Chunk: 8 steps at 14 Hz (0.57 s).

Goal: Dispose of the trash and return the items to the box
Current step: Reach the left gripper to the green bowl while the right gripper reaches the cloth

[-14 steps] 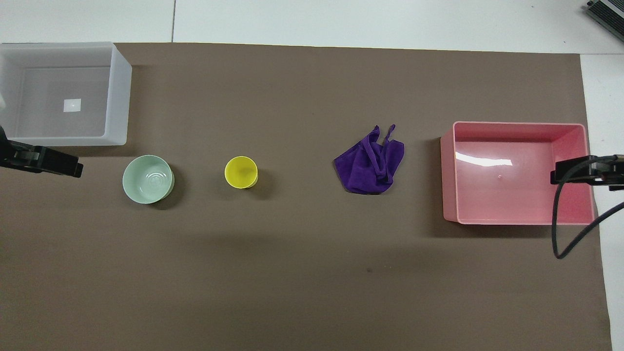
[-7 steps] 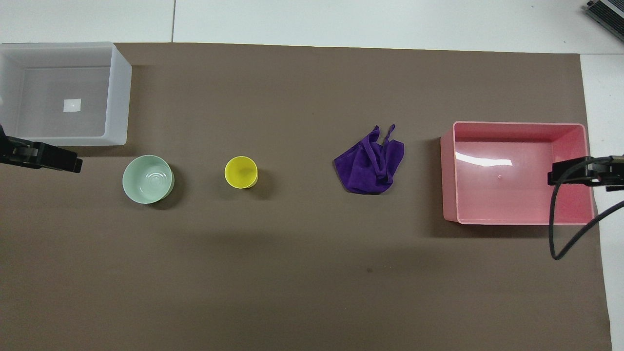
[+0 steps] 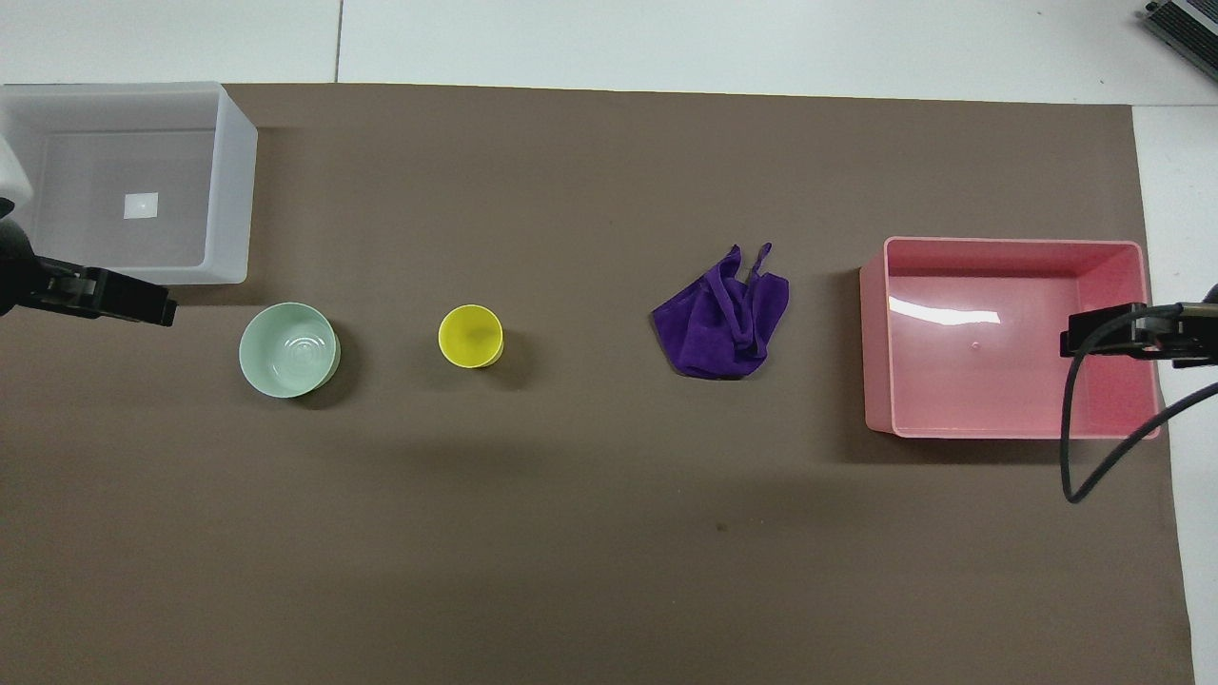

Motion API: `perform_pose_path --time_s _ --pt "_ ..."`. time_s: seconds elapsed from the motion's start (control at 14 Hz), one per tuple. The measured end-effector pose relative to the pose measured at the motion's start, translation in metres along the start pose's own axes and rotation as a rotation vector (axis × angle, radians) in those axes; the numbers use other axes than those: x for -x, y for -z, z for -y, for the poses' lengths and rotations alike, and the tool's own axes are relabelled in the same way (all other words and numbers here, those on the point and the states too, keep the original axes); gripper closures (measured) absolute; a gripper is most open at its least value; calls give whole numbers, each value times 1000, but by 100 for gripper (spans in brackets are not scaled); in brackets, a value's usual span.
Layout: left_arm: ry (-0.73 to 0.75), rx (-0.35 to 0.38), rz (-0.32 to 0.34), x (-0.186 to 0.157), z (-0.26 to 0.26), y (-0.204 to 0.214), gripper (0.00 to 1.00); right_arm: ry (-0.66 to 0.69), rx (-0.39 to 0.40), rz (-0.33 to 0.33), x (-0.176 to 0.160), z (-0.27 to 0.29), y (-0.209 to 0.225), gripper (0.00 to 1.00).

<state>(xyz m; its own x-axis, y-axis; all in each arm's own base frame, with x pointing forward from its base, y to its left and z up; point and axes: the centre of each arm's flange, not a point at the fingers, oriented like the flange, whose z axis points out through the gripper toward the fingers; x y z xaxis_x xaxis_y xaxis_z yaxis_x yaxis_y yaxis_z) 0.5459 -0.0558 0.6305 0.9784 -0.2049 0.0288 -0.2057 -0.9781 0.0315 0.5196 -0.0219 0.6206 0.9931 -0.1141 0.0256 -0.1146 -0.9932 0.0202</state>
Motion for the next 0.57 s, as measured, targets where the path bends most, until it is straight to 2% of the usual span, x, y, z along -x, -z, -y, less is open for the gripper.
perform_pose_path --time_s 0.29,0.57 --pt "8 -3 -19 -8 5 -24 0 5 -3 -34 -4 3 1 0" --pt "18 -5 -26 -12 11 -71 0 18 -13 -88 -20 41 -19 0"
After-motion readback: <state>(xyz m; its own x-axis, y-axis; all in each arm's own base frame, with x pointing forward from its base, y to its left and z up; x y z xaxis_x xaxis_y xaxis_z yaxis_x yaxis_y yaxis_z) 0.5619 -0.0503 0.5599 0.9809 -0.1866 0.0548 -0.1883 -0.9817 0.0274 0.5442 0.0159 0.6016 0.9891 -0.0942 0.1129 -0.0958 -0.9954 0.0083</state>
